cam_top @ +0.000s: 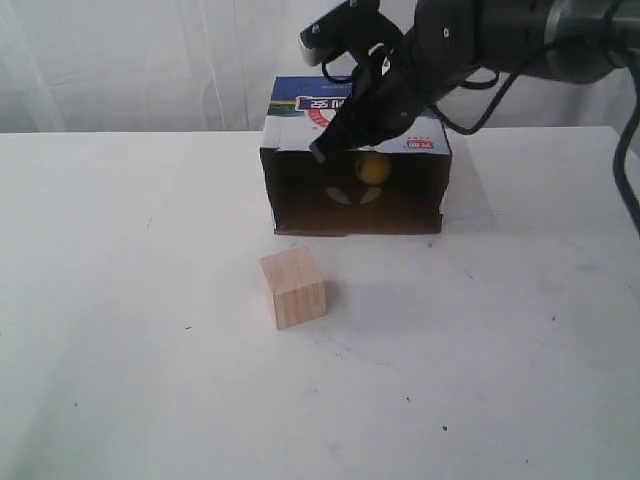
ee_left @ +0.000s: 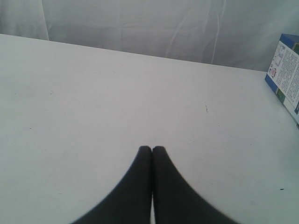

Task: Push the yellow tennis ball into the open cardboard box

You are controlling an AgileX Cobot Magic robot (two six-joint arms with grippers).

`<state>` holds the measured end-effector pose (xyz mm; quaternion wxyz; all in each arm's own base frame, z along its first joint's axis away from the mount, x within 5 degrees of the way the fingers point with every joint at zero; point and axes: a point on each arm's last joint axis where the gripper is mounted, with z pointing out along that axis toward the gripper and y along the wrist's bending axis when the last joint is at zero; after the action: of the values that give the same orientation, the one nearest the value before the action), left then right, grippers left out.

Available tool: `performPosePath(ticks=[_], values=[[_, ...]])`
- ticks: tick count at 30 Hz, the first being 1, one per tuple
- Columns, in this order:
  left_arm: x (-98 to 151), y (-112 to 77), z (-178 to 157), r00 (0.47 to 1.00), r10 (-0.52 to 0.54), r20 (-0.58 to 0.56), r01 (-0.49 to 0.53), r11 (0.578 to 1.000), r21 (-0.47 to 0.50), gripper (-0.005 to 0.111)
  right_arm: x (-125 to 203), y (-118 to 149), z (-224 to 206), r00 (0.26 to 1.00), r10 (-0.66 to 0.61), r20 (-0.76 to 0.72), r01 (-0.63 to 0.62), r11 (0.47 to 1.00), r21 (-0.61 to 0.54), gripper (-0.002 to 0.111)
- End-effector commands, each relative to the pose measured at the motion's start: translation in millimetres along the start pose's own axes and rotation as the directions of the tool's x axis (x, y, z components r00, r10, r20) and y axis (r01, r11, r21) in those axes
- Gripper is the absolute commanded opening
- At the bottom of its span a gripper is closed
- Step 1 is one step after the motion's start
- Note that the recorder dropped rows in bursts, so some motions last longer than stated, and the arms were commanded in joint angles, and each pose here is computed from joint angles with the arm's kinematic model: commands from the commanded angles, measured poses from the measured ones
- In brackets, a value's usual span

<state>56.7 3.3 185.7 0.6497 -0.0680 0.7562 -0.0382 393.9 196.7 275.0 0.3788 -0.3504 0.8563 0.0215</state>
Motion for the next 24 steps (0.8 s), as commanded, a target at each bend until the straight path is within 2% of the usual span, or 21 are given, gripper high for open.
performPosePath(ticks=[1,5,12,16,24], values=[[1,0.1,0,1.000,-0.003,0.005,0.003,1.000,-0.001,0.000,26,14,6,0.997,-0.001,-0.083,-0.002,0.999,-0.036,0.000],[1,0.1,0,1.000,-0.003,0.005,0.003,1.000,-0.001,0.000,51,24,1,0.992,0.043,-0.115,-0.051,0.997,-0.065,0.000],[1,0.1,0,1.000,-0.003,0.005,0.003,1.000,-0.001,0.000,94,37,-42,0.988,0.143,-0.063,-0.146,0.988,-0.044,0.000],[1,0.1,0,1.000,-0.003,0.005,0.003,1.000,-0.001,0.000,111,41,-82,0.977,0.208,0.048,-0.206,0.978,-0.032,0.000],[1,0.1,0,1.000,-0.003,0.005,0.003,1.000,-0.001,0.000,145,50,-160,0.953,0.204,0.223,-0.207,0.978,-0.013,0.000]])
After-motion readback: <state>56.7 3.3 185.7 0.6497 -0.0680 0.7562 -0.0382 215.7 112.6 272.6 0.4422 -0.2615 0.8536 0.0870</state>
